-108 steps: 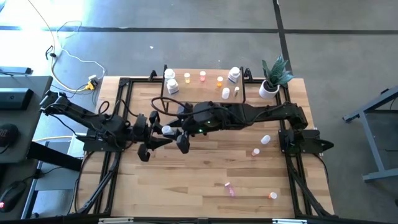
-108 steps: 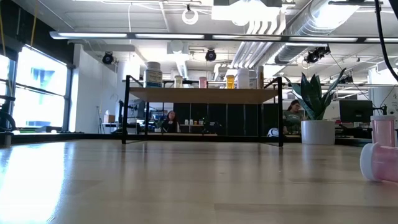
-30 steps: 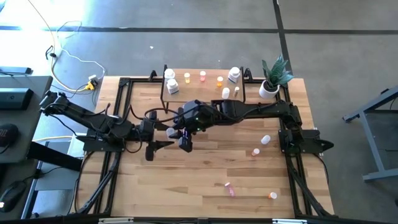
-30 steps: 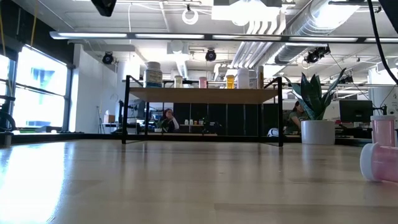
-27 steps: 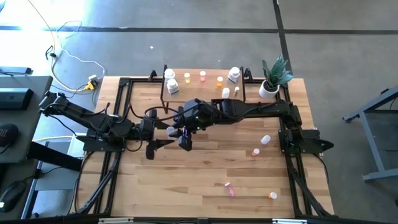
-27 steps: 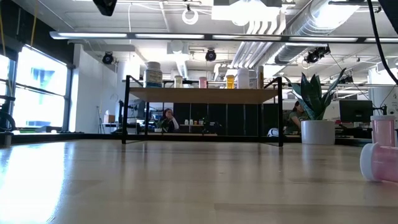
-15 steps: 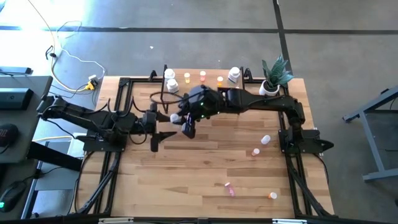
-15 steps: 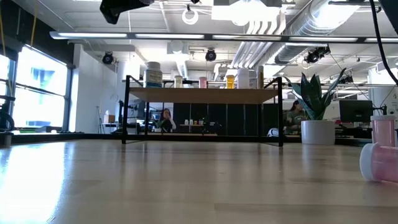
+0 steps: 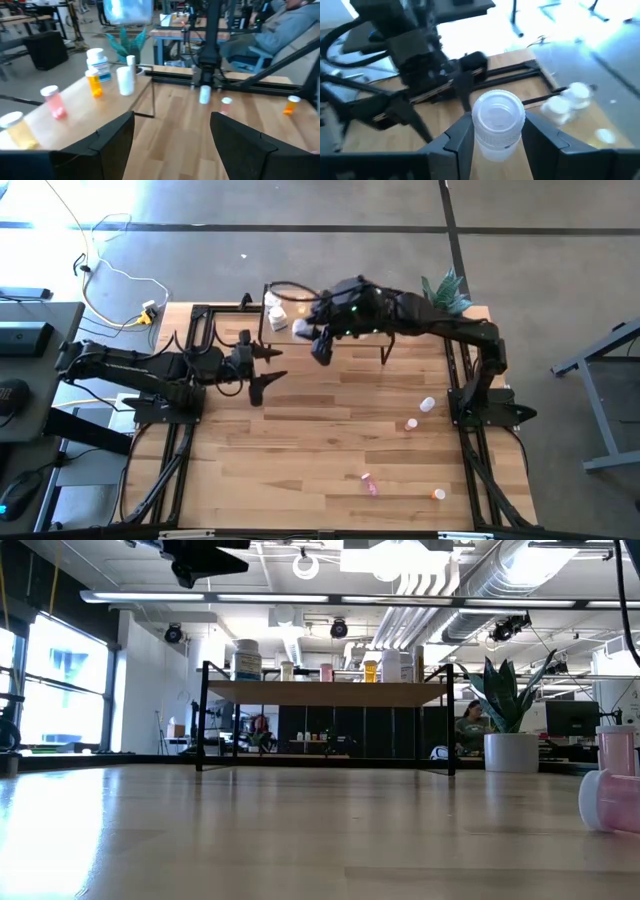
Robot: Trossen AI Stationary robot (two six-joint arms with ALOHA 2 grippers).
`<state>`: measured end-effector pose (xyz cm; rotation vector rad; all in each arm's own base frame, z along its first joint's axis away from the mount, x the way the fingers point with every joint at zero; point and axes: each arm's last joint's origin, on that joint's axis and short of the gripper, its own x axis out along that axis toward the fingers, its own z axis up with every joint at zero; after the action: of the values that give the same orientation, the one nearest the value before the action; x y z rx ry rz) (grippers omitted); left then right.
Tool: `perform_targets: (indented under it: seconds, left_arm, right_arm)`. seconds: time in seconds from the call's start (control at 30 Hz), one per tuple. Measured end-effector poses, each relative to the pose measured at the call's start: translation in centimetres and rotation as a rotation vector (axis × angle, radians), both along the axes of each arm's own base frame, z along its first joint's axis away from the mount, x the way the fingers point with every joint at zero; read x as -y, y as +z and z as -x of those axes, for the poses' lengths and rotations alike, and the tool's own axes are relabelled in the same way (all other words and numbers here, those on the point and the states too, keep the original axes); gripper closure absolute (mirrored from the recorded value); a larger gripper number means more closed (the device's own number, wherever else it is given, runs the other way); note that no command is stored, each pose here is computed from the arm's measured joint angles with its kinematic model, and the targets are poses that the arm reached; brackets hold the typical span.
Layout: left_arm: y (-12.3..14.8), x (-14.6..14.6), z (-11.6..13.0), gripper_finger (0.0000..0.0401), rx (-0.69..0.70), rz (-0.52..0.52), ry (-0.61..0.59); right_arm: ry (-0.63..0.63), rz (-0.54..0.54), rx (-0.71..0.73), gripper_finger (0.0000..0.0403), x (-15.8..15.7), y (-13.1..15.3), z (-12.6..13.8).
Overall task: Pick and place medicine bottles onto shelf by color
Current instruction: Put the transparent pill bottle on the shelf
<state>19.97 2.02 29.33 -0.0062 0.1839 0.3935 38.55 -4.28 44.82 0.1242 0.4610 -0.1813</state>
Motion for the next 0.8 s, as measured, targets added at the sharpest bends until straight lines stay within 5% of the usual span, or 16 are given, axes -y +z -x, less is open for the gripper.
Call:
perform_targets:
  seconds: [0.5, 0.8]
  left_arm:
    - [0.3, -3.3, 0.8, 0.015, 0.012, -0.025, 0.104]
    - [0.3, -4.8, 1.2, 0.015, 0.008, -0.029, 0.152]
  right_arm:
    - [-0.131, 0.111, 0.052, 0.0272, 3.2, 4.2, 6.0]
    - [-0.19, 0.128, -0.046, 0.0272, 5.6, 1.2, 4.8]
